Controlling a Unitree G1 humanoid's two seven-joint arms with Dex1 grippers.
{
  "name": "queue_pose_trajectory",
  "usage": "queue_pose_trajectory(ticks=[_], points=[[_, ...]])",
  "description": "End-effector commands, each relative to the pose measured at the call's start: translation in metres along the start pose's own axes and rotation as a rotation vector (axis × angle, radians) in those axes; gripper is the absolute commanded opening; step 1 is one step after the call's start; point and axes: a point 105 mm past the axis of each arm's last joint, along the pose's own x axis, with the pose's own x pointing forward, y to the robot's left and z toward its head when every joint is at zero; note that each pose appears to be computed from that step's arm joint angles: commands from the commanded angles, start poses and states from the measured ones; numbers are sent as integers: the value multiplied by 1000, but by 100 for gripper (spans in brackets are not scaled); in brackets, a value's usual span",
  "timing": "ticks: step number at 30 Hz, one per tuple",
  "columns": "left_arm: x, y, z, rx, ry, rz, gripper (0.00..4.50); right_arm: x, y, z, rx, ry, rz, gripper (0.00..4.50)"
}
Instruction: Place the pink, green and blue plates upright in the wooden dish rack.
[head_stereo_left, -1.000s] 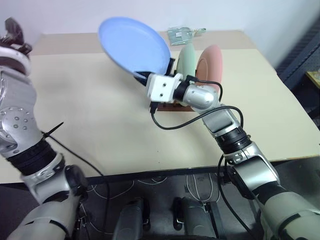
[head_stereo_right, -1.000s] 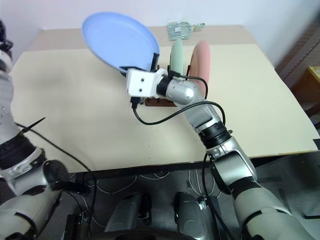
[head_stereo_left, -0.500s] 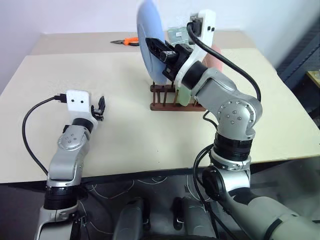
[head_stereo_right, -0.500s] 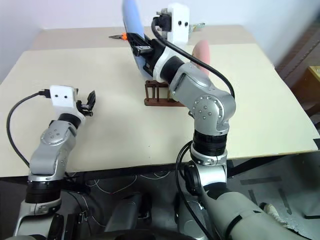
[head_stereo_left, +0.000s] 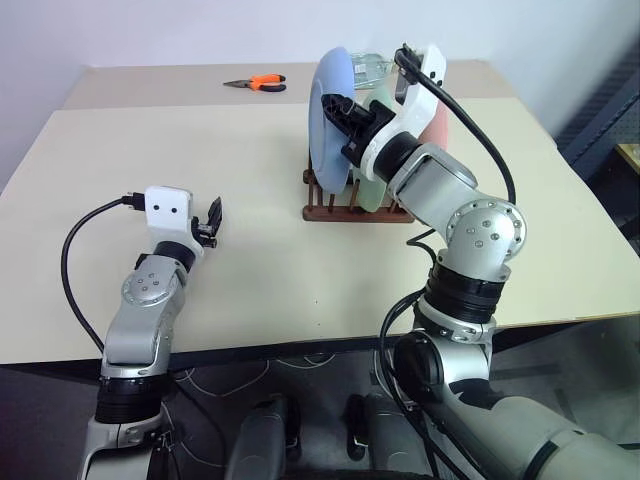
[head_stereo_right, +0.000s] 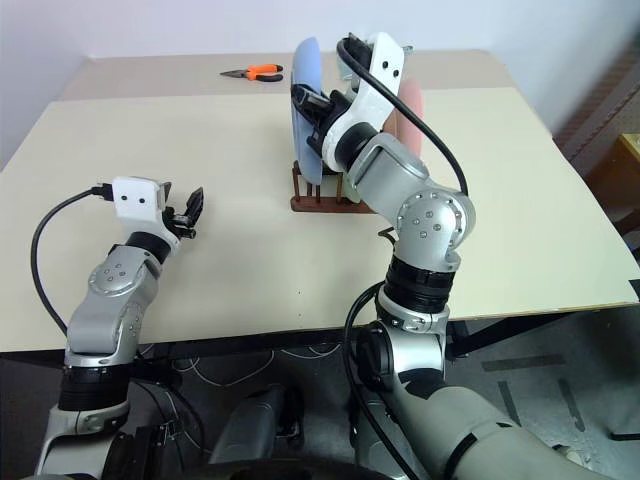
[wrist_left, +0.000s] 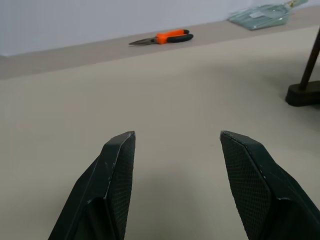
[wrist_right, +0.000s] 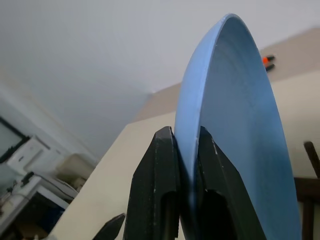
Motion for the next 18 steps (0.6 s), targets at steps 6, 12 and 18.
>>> queue_pose_trajectory(ticks=[6,12,18], points=[[-8,-15,8,11,-39,-108,274,24,-6,19,-47,-11,-22,0],[-25,-29,4,-10,-5,-259,449,31,-10,26,-209,-13,-21,207],[-30,-32,4,-19,8,-283,450,6,5,42,-785,-72,102,253]])
